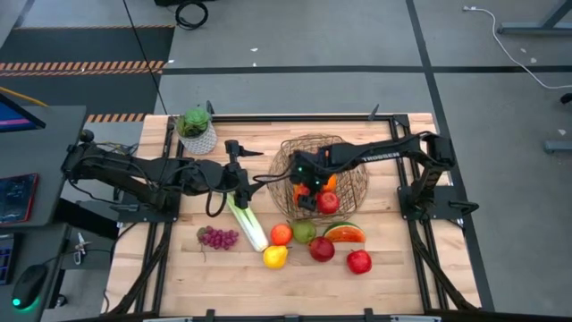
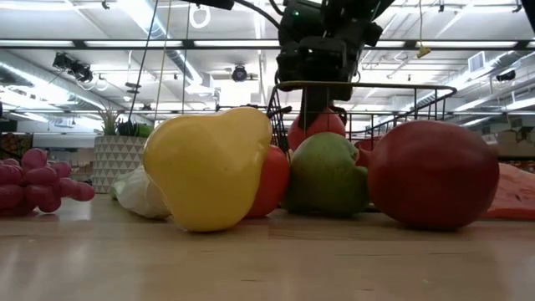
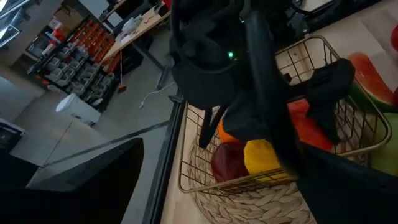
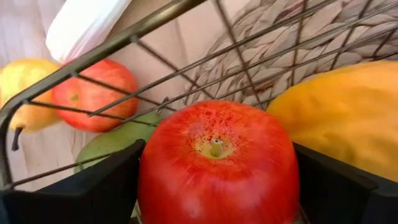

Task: Build produce basket
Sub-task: Put the red apple into the brown wire basket

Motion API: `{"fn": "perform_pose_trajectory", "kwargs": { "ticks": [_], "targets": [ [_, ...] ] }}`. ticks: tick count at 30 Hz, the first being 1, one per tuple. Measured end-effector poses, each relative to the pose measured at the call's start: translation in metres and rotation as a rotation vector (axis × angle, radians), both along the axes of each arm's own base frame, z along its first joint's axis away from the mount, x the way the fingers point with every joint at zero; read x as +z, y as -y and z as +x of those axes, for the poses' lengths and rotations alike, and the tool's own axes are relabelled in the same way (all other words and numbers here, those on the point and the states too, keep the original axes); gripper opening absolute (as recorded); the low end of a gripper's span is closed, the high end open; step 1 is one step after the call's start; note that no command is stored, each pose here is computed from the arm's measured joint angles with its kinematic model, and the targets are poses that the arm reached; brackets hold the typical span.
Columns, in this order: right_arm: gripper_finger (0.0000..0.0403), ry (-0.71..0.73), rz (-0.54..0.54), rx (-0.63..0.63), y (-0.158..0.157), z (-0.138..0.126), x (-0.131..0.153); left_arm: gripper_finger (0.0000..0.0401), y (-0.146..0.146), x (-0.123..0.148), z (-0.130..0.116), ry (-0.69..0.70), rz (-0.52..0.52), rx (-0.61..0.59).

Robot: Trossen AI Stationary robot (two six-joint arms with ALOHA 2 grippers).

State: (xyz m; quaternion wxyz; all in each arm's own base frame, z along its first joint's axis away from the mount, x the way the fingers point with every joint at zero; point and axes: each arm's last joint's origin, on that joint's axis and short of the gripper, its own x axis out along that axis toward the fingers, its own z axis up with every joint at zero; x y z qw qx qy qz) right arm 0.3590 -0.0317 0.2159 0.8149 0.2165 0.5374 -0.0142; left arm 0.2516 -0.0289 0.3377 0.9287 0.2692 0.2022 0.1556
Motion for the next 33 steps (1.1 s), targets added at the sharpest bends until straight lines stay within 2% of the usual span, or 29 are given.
{"fn": "perform_pose_trajectory", "kwargs": {
  "ticks": [7, 14, 22, 29, 33],
  "targets": [
    [0.0371, 0.008, -0.011, 0.005, 0.005, 0.0, 0.0, 0.0397, 0.0, 0.0, 0.0, -0.004, 0.001, 0.0],
    [0.0371, 0.033, -0.072, 0.168, -0.008, 0.0, 0.0, 0.0397, 0.0, -0.001, -0.001, -0.016, 0.003, -0.002],
    [0.0371, 0.067, -0.062, 0.14, -0.011, 0.004, 0.002, 0.0397, 0.0, -0.001, -0.001, -0.018, 0.004, -0.001],
    [0.0371, 0.078, -0.124, 0.175, -0.014, 0.005, 0.002, 0.0397, 0.0, -0.002, -0.001, -0.027, 0.005, -0.001],
    [0.0387, 0.08, -0.121, 0.182, -0.014, 0.005, 0.002, 0.0397, 0.0, -0.002, -0.001, -0.028, 0.005, -0.001]
  ]
}}
